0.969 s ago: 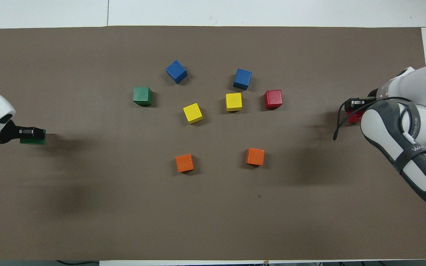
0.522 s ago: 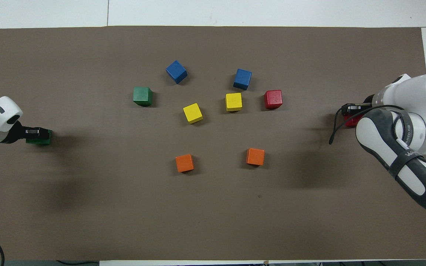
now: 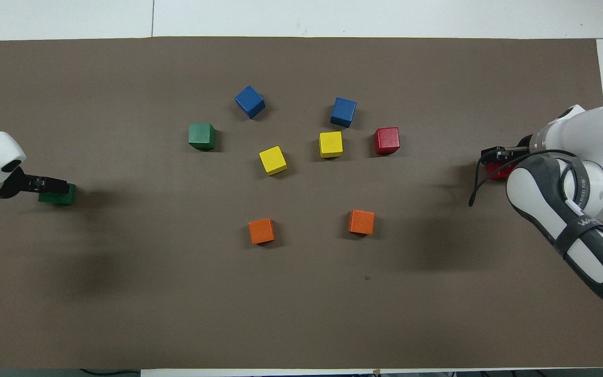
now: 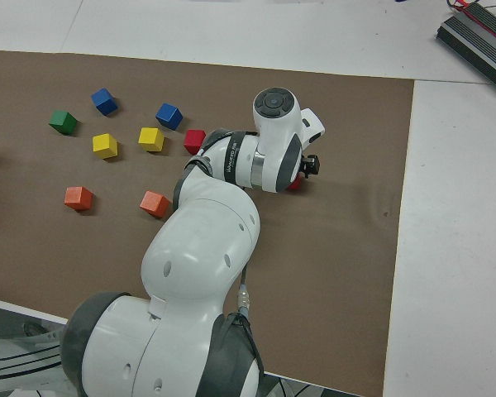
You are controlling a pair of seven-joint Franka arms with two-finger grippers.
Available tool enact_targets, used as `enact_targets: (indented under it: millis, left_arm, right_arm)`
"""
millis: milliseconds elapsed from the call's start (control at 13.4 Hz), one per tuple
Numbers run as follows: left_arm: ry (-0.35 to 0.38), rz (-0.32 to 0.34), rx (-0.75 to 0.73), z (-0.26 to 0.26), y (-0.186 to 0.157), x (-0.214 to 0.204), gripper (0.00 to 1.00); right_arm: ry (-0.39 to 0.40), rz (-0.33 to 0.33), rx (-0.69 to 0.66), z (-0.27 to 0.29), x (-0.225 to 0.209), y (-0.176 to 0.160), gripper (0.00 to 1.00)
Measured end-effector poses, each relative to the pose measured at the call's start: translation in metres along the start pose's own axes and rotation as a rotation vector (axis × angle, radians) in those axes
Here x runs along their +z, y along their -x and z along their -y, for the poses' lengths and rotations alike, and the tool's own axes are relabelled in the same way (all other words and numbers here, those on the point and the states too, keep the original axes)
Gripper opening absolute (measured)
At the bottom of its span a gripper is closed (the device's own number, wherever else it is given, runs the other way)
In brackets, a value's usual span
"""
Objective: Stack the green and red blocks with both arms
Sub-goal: 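Reach the other green block while the right gripper reaches other red, then grasp the second green block while the right gripper grasps second red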
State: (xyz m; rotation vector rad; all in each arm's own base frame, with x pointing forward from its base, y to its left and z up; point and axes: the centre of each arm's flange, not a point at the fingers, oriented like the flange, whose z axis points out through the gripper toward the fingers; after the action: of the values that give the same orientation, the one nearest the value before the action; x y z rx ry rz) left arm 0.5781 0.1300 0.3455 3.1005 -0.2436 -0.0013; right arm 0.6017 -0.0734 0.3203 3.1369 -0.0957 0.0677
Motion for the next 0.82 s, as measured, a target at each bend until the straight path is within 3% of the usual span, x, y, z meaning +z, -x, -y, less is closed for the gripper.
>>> enact_targets:
  millis: [224, 447, 671, 820]
  left_arm:
    - [0.004, -0.014, 0.018, -0.061, -0.049, -0.068, 1.00]
    - [0.011, -0.029, -0.069, -0.183, -0.084, -0.077, 1.00]
    - [0.029, -0.017, -0.109, -0.268, -0.101, -0.058, 1.00]
    - [0.039, -0.037, -0.094, -0.307, -0.113, -0.035, 1.00]
  right_arm:
    - [0.012, 0.020, -0.038, 0.024, -0.091, -0.019, 1.00]
    - [0.017, -0.009, -0.040, 0.099, -0.156, -0.040, 1.00]
    - [0.050, -0.005, 0.051, 0.204, -0.133, -0.043, 1.00]
    - [0.046, 0.001, 0.075, 0.242, -0.111, -0.052, 1.00]
